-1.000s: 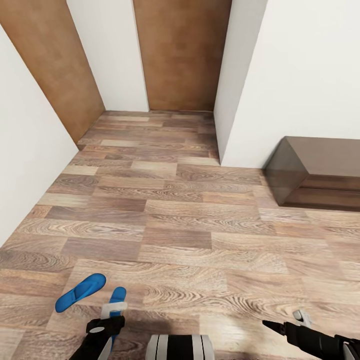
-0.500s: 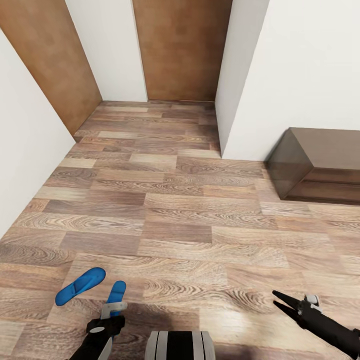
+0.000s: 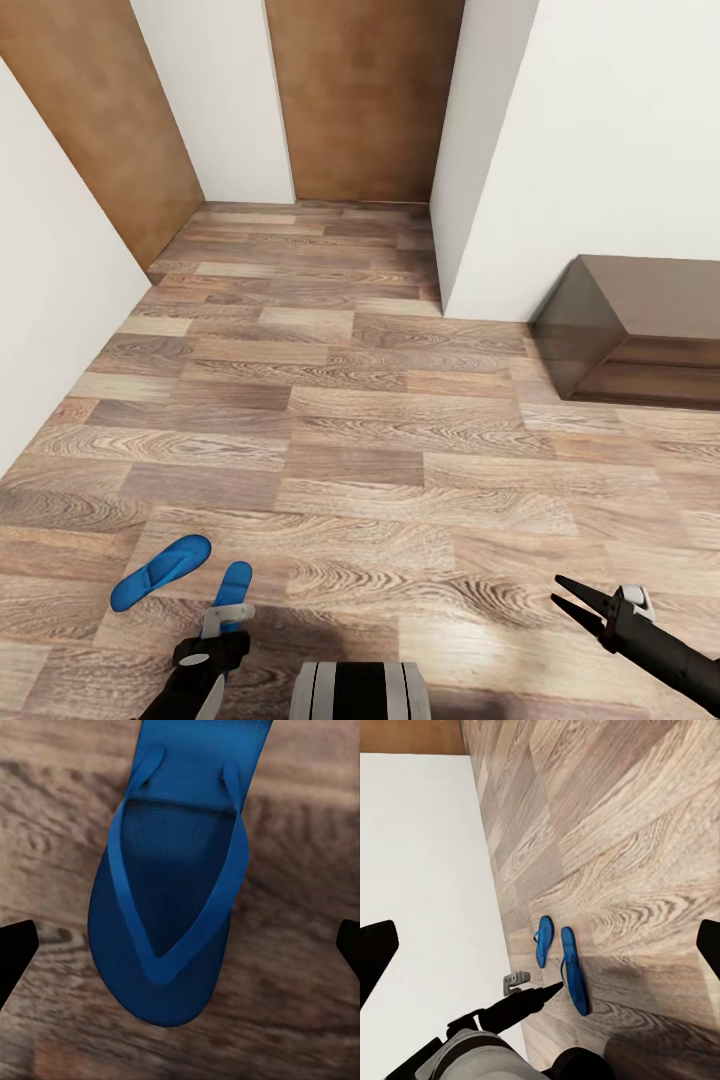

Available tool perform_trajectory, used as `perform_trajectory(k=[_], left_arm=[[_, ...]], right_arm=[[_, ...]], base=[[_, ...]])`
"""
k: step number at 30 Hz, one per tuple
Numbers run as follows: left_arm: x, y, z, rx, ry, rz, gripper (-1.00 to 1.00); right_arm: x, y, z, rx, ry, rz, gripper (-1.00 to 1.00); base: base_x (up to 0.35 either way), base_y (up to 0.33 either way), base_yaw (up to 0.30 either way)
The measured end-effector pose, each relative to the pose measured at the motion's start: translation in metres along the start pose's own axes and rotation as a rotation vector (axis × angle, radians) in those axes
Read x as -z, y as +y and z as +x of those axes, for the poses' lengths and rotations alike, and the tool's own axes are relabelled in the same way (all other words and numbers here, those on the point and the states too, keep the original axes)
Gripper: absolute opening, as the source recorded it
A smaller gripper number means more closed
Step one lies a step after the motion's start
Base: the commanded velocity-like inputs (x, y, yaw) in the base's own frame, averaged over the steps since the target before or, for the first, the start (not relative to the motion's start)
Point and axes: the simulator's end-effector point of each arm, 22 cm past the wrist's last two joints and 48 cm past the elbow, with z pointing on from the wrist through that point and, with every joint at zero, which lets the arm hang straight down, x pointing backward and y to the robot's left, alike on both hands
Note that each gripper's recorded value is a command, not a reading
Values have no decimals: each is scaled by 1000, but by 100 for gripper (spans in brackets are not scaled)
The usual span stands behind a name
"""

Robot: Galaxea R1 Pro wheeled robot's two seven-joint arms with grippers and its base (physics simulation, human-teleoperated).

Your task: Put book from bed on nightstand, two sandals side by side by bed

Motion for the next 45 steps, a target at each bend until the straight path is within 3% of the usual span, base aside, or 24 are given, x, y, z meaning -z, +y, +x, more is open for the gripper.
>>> perform_trajectory(k=[13, 30, 45], left_arm=[[0, 2, 2, 6, 2, -3, 100], [0, 2, 0, 8, -1, -3, 100], [0, 2, -1, 7, -2, -3, 100]], right_arm=[[-1, 7, 3, -11, 2, -33, 100], [-1, 6, 2, -11, 2, -25, 100], [-1, 6, 2, -11, 2, -25, 100]], base=[[0, 0, 0], [2, 0, 0], [155, 0, 0]])
